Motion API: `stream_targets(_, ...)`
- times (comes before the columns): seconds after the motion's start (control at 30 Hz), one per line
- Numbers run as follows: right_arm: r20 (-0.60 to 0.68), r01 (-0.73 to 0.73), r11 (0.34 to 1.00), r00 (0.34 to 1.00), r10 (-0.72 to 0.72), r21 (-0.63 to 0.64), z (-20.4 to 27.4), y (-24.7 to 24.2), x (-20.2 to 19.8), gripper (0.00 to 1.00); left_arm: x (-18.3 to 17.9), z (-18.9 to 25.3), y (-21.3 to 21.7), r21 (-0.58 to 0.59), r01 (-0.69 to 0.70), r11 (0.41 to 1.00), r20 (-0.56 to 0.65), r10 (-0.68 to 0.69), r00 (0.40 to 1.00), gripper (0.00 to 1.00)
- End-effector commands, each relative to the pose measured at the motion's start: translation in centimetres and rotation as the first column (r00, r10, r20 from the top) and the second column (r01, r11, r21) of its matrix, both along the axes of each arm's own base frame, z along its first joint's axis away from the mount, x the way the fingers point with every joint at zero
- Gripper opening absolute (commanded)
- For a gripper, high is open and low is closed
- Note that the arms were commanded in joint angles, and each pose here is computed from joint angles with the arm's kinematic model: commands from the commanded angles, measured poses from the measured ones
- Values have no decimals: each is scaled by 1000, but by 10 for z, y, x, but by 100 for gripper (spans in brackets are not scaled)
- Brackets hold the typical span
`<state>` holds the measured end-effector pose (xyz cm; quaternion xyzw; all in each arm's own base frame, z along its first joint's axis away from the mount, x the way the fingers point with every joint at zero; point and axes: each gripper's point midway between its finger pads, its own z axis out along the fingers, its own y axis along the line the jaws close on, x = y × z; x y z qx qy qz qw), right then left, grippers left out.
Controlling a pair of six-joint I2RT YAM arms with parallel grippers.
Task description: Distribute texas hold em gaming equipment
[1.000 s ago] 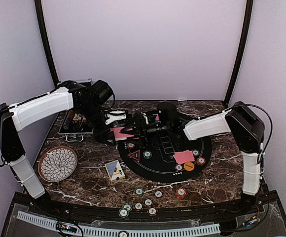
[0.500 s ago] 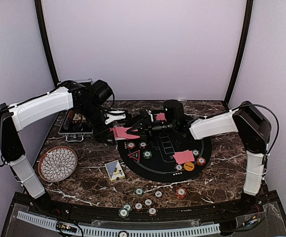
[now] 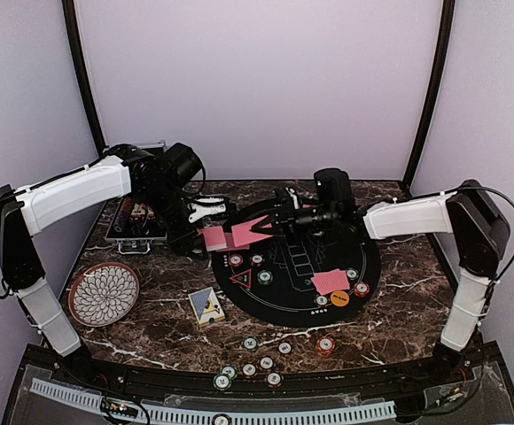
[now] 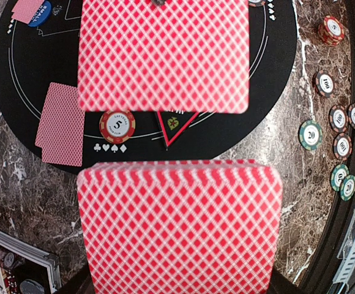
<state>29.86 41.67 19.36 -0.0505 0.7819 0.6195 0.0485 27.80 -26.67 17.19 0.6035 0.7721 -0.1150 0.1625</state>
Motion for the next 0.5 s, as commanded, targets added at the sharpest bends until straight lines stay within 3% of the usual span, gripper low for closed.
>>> stream_targets(0.0, 117, 25, 982, 993, -3, -187, -11, -23, 13, 0, -3, 24, 2, -48, 4, 999, 42, -2, 999, 0)
stream_targets(0.1, 199, 67, 932, 980, 5, -355, -21, -39, 26, 0, -4, 22, 2, -45, 5, 999, 41, -3, 999, 0)
stream_targets(0.2, 280, 123, 834, 959, 39, -537, -33, -60, 42, 0, -4, 22, 2, -46, 5, 999, 40, -3, 999, 0)
stream_targets(0.47, 501, 337, 538, 844, 192, -773, -43, -100, 97, 0, -6, 21, 6, -42, 2, 999, 33, 0, 999, 0)
